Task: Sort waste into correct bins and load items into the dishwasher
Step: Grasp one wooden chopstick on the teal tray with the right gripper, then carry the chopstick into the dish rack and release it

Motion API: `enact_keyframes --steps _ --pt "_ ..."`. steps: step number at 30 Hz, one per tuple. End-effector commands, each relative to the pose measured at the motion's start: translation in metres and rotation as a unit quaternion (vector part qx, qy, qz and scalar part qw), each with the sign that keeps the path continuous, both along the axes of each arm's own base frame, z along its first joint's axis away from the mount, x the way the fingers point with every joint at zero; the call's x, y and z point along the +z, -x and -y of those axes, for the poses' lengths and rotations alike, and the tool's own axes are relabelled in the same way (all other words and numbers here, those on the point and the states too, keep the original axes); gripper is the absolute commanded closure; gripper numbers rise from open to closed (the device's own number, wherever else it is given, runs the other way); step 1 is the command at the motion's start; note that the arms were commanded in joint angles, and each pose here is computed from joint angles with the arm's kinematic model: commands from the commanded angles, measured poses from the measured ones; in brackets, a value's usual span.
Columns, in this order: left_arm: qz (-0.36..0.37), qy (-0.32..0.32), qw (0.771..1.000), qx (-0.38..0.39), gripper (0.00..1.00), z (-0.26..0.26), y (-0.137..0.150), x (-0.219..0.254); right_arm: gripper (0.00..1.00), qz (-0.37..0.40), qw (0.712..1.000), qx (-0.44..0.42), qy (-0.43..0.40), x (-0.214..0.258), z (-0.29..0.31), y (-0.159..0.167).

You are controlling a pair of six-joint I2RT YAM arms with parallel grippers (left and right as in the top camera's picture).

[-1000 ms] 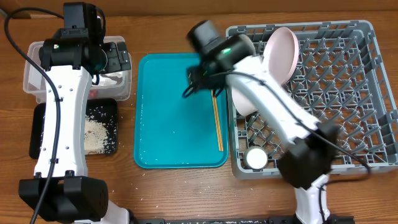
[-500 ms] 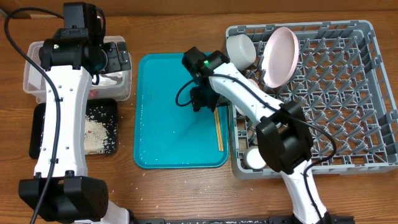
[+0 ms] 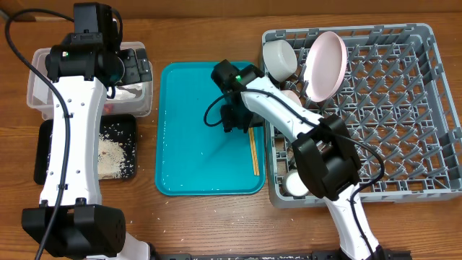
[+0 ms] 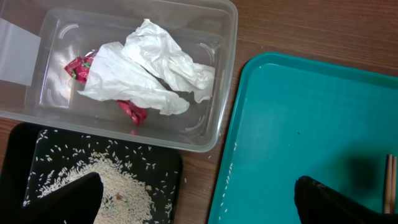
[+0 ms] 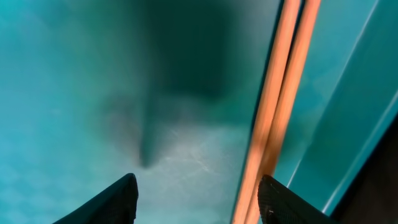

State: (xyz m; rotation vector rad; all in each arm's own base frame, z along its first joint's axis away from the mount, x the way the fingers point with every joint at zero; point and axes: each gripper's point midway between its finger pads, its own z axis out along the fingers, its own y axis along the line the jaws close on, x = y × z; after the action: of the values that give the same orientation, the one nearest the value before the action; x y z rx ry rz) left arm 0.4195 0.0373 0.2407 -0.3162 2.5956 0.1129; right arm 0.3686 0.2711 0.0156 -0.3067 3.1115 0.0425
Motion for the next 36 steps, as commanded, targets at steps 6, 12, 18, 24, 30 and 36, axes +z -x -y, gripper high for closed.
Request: enact_keyframes --steps 6,12,18,24,30,36 --pt "0.007 -0.009 1.0 -0.007 0.0 0.001 -0.005 0.005 0.41 -0.013 1.0 0.001 0.005 -0.016 0.001 0.002" --pt "0.007 -0.009 1.0 -0.006 0.0 0.0 -0.005 0.005 0.57 -0.039 0.999 0.002 -0.029 -0.016 -0.012 0.012" --pt "0.007 -0.009 1.0 -0.007 0.0 0.001 -0.005 0.005 0.96 -0.041 0.998 0.015 -0.042 -0.011 -0.027 0.018" --pt "0.007 -0.009 1.0 -0.007 0.0 0.001 -0.005 0.005 0.96 0.002 0.997 0.035 -0.064 0.056 -0.037 -0.004" --pt "0.007 -0.009 1.0 -0.007 0.0 0.001 -0.005 0.005 0.96 0.15 0.985 0.023 -0.08 0.21 -0.014 -0.033" --pt "0.007 -0.009 1.0 -0.007 0.0 0.001 -0.005 0.005 0.96 0.249 0.957 0.009 -0.148 0.306 0.013 -0.03"
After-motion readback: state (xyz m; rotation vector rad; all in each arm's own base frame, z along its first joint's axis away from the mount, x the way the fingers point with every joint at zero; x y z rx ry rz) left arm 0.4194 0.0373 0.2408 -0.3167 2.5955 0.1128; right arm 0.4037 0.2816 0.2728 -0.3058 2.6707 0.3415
